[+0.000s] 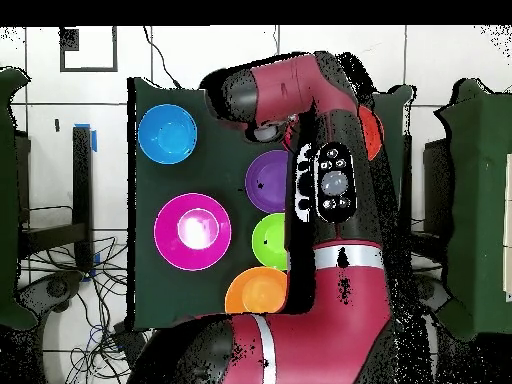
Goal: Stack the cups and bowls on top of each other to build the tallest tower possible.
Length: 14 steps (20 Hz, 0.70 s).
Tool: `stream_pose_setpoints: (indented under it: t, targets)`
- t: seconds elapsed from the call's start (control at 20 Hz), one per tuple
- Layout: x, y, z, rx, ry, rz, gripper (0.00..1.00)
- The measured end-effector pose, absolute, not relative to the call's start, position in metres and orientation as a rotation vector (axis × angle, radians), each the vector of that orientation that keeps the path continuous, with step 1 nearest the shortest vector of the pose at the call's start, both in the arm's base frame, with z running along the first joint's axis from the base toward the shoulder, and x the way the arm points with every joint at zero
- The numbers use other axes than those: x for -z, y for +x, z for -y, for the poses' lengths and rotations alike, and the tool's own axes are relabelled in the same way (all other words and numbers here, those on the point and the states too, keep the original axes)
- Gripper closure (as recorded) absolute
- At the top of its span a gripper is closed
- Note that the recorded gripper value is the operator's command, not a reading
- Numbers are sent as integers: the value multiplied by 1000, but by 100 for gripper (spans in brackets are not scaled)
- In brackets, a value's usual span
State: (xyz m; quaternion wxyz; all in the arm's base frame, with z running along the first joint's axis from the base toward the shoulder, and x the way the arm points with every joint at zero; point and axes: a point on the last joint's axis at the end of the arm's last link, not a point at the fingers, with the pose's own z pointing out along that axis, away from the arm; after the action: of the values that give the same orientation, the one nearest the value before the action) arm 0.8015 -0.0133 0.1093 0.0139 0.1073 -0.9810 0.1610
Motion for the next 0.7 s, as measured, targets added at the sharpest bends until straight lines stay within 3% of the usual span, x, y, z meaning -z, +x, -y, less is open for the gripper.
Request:
stream_pose_setpoints:
  t: [0.7]
  targets:
    - [-105, 798, 22, -518, 323, 3041, 100]
